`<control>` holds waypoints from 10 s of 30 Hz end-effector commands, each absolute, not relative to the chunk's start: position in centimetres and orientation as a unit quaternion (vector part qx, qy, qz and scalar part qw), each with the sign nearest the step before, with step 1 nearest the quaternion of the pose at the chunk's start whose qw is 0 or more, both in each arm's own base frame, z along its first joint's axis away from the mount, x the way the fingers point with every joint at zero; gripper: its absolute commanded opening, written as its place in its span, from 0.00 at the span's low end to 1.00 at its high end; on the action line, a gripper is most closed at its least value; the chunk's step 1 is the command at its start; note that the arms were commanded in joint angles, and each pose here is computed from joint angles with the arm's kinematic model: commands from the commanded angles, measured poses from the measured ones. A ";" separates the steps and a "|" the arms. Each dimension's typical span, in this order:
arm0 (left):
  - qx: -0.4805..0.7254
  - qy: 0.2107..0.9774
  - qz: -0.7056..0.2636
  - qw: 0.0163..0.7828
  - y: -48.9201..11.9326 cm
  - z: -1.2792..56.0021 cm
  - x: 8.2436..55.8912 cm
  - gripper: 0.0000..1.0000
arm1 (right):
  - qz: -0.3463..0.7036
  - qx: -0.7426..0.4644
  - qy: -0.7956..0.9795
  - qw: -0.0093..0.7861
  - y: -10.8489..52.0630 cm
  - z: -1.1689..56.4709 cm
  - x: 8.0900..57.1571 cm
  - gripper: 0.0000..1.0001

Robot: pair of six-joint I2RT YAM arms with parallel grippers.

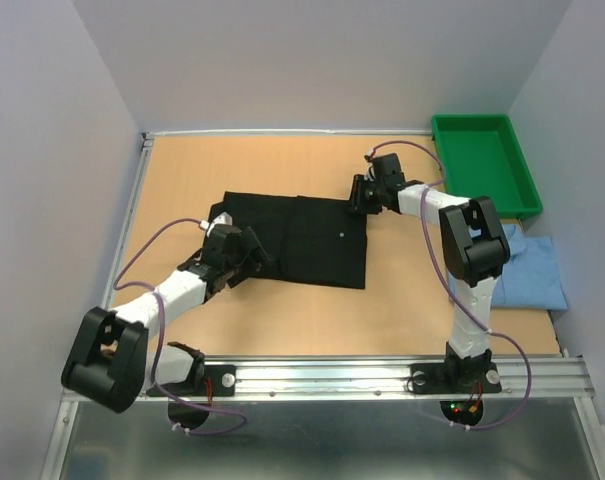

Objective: Fold and stack the long sleeve shirts
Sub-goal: Fold the shirt

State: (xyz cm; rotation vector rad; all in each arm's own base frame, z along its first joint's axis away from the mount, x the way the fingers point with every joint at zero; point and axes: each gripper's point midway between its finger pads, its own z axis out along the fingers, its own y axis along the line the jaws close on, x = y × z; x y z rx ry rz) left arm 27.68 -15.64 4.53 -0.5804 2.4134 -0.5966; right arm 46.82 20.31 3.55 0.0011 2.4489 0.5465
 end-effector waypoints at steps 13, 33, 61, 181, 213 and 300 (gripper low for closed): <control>0.099 0.869 -0.220 0.433 -26.7 16.4 26.6 0.99 | 0.182 0.075 0.885 0.422 14.8 17.1 41.9 0.93; 0.337 0.841 -0.059 0.419 -41.5 7.2 23.1 0.90 | 0.089 0.240 0.869 0.423 5.4 15.1 29.1 1.00; 0.282 0.859 -0.035 0.426 -39.6 4.8 25.7 0.00 | 0.159 0.215 0.888 0.375 8.6 13.2 28.9 1.00; -0.206 0.917 -0.223 0.259 -15.0 1.8 28.9 0.10 | -0.077 -0.283 0.896 0.334 14.7 17.3 42.8 0.02; -0.216 0.900 -0.293 0.242 -17.4 2.3 28.0 0.00 | -0.150 -0.375 0.855 0.325 31.9 13.3 35.5 0.08; -0.135 0.855 -0.319 0.386 -20.9 14.6 39.1 0.34 | 0.557 -0.167 0.781 0.226 36.3 17.5 24.5 0.44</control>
